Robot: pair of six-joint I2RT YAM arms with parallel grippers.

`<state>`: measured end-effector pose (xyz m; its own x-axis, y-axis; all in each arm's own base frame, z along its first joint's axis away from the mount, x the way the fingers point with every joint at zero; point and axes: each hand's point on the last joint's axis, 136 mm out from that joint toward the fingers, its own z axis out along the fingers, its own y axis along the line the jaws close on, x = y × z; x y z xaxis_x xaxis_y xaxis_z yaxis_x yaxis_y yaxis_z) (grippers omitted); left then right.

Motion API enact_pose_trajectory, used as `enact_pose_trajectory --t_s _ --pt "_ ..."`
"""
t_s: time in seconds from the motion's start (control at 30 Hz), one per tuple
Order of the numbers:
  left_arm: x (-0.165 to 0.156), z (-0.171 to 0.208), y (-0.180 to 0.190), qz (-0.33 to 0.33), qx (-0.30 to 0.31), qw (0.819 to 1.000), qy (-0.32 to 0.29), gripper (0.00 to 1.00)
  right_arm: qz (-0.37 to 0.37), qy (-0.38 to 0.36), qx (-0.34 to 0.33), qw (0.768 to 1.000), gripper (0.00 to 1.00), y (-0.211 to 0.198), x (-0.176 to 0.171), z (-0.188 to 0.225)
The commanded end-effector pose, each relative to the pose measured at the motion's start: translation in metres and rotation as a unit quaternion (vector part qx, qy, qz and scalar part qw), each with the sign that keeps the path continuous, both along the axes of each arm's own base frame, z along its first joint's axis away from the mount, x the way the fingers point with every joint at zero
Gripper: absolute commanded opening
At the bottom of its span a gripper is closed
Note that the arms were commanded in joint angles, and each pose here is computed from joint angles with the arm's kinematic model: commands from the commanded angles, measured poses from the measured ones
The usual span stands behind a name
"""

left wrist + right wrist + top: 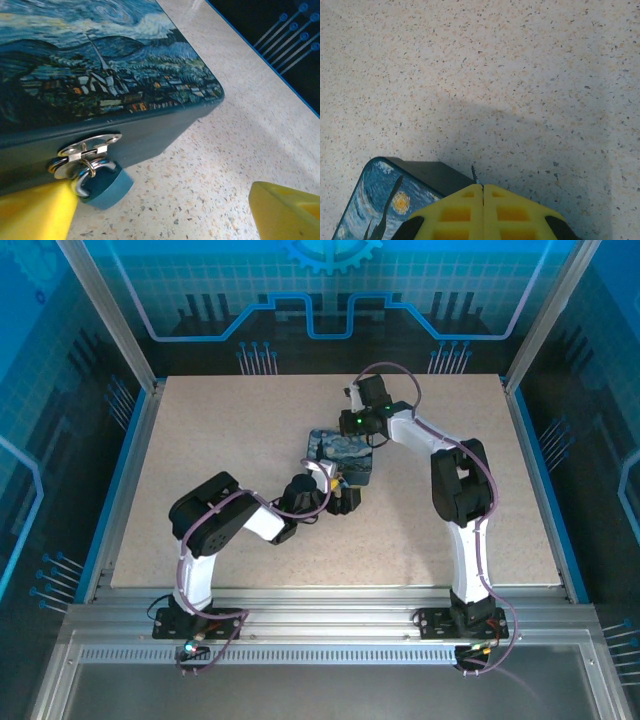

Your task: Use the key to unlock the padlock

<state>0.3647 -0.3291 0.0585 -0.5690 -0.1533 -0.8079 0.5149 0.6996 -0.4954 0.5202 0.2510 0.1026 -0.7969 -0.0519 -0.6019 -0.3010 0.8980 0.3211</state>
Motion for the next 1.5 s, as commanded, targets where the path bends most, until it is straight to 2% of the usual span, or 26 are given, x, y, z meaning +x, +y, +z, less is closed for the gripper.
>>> enact_pose_trajectory --t_s 0.0,0.2,0.43,0.7,0.87,1.0,1.07,1.17,1.27,1.3,1.47 --pt "-0.001 0.012 -0.012 -0.042 -0.035 0.998 -0.011 0.82 0.014 0.003 -0.013 1.0 0.0 0.006 -0.005 -0.004" --pt "-0.002 0.018 -0.012 -0.058 -0.062 0.996 -0.006 0.68 0.017 -0.002 -0.009 1.0 0.0 0.008 -0.008 0.001" --pt "-0.001 0.014 -0.02 -0.068 -0.076 0.995 0.016 0.65 0.019 -0.004 -0.009 1.0 0.0 0.01 -0.011 0.003" --pt "0.005 0.001 -0.025 -0.048 -0.043 0.997 0.035 0.72 0.023 -0.002 -0.007 1.0 0.0 0.011 -0.013 0.003" --pt "0.008 -0.004 -0.029 -0.042 -0.043 0.997 0.047 0.75 0.023 -0.003 -0.005 1.0 0.0 0.012 -0.015 0.003" --pt "0.005 -0.002 -0.034 -0.056 -0.074 0.994 0.049 0.66 0.025 -0.004 -0.005 1.0 0.0 0.011 -0.015 0.003" --pt "0.003 0.0 -0.037 -0.061 -0.082 0.993 0.051 0.66 0.025 -0.005 -0.005 1.0 0.0 0.011 -0.015 0.003" --pt "0.005 -0.006 -0.033 -0.038 -0.054 0.996 0.054 0.67 0.025 -0.006 -0.005 1.0 0.0 0.011 -0.015 0.005" --pt "0.01 -0.009 -0.024 0.007 0.002 0.999 0.04 0.73 0.024 -0.01 -0.004 1.0 0.0 0.011 -0.016 0.008" --pt "0.013 -0.009 -0.019 0.03 0.017 0.999 0.037 0.77 0.023 -0.012 -0.002 1.0 0.0 0.011 -0.016 0.01" --pt "0.023 -0.011 -0.005 0.088 0.062 0.994 0.024 0.8 0.021 -0.018 -0.001 1.0 0.0 0.009 -0.017 0.015"
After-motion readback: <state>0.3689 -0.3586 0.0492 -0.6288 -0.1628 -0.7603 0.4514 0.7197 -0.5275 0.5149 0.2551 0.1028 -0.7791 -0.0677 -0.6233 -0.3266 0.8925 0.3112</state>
